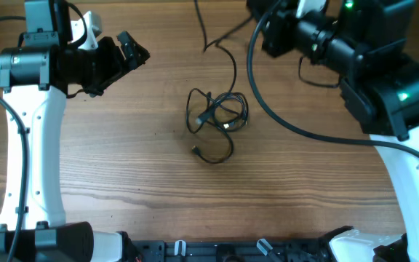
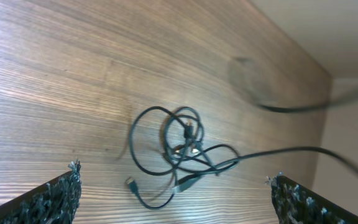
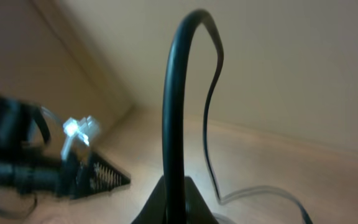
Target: Untangle cables
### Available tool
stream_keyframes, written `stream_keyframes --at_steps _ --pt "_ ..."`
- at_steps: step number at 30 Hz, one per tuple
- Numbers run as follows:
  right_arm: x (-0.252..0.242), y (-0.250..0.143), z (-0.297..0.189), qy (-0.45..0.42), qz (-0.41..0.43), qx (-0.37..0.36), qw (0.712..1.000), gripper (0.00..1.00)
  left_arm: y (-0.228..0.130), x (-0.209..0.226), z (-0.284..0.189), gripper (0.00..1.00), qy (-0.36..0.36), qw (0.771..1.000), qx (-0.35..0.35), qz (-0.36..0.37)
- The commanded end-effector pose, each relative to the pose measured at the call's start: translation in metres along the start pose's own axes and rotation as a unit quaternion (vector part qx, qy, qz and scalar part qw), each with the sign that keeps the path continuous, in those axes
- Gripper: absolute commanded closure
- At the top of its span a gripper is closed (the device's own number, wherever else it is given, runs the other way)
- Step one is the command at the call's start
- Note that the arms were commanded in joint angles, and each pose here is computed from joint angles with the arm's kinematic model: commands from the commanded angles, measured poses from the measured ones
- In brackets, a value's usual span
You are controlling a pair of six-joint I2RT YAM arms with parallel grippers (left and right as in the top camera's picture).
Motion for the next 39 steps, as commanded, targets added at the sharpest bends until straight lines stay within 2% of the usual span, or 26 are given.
stream_keyframes --at_steps 1,3,6,9,13,16,19,22,25,28,30,33,35,39 --pt "-0.001 0.027 -0.008 -0.037 -0.073 -0.066 0.994 0.96 0.000 0.003 0.002 0.00 0.014 1.000 -0.003 0.012" --pt "-0.004 0.034 -0.009 -0.062 -0.113 -0.086 0.988 0.96 0.000 0.003 0.002 0.00 0.014 1.000 -0.003 0.012" --pt "-0.010 0.033 -0.009 -0.093 -0.165 -0.077 0.979 0.95 0.000 0.002 0.002 0.00 0.014 1.000 -0.002 0.012" --pt "-0.019 0.017 0.003 -0.101 -0.224 -0.027 0.969 0.96 0.000 0.002 0.002 0.00 0.014 1.000 -0.003 0.012" --pt "-0.039 -0.029 0.043 -0.073 -0.264 0.091 0.957 0.96 0.000 0.002 0.002 0.00 0.014 1.000 -0.003 0.013" --pt "-0.058 -0.039 0.065 -0.110 -0.284 0.115 0.946 0.96 0.000 0.002 0.002 0.00 0.014 1.000 -0.002 0.012" --pt "-0.068 -0.034 0.078 -0.140 -0.290 0.094 0.942 0.96 0.000 0.002 0.002 0.00 0.014 1.000 -0.003 0.012" --pt "-0.074 -0.012 0.079 -0.199 -0.273 0.033 0.941 0.96 0.000 0.002 0.002 0.00 0.014 1.000 -0.003 0.013" --pt "-0.092 0.023 0.062 -0.347 -0.242 -0.056 0.904 0.96 0.000 0.002 0.002 0.00 0.014 1.000 -0.003 0.012" --pt "-0.107 0.043 0.043 -0.440 -0.223 -0.105 0.863 0.96 0.000 0.002 0.002 0.00 0.014 1.000 -0.002 0.012" --pt "-0.129 0.051 0.026 -0.485 -0.220 -0.110 0.839 0.96 0.000 0.002 0.002 0.00 0.014 1.000 -0.002 0.012" --pt "-0.172 0.054 0.002 -0.524 -0.184 -0.105 0.825 0.96 0.000 0.003 0.002 0.00 0.017 1.000 -0.004 0.013" --pt "-0.201 0.055 -0.013 -0.519 -0.171 -0.097 0.832 0.96 0.001 0.004 0.002 0.00 0.020 1.000 -0.005 0.023" --pt "-0.273 0.054 -0.064 -0.458 -0.100 -0.105 0.877 0.96 0.001 0.004 0.002 0.00 0.023 0.999 -0.007 0.024"
Point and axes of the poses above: each gripper's point midway between its finger pads, its own z axis out along the fingers, its own x axis along the line the jaws close on, y = z × x, the point moved 7 cm from there along -z, back along the fingers
